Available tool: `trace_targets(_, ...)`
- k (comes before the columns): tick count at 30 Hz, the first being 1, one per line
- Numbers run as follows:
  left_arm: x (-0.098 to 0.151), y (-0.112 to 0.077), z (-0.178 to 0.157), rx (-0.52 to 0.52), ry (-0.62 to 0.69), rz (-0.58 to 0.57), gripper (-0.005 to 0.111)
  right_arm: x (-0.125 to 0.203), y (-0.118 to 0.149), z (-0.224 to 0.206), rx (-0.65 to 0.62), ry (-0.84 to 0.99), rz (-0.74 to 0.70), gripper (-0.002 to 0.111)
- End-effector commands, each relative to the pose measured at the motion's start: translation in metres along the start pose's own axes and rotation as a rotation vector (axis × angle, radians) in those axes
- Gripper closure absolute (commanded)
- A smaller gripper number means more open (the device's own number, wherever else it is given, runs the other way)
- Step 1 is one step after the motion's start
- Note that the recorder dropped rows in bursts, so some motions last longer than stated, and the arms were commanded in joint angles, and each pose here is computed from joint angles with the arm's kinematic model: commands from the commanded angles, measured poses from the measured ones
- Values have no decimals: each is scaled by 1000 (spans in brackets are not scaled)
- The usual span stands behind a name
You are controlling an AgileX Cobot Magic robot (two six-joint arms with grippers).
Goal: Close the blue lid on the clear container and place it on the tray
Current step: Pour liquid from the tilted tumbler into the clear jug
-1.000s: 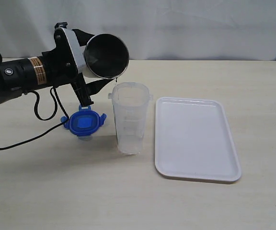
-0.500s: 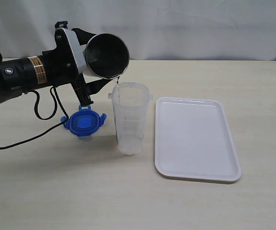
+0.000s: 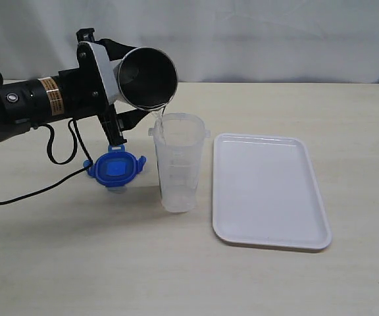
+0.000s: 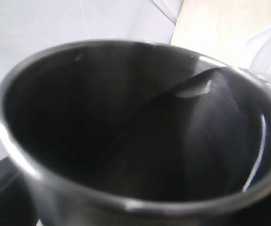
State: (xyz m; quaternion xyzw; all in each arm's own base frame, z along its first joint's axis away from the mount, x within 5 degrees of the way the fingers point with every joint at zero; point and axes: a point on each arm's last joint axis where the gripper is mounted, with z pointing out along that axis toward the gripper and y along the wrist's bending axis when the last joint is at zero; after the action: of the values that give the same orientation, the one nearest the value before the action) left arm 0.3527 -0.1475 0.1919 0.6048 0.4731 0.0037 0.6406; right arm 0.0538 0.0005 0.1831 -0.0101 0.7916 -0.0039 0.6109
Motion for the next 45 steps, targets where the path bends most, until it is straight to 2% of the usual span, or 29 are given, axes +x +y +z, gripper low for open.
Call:
trace_targets(1, -11, 13, -1, -69, -64, 19, 107, 1, 0, 0, -2, -1, 9, 104)
trace_targets(45, -11, 13, -1, -70, -61, 67, 107, 1, 0, 0, -2, -1, 9, 104)
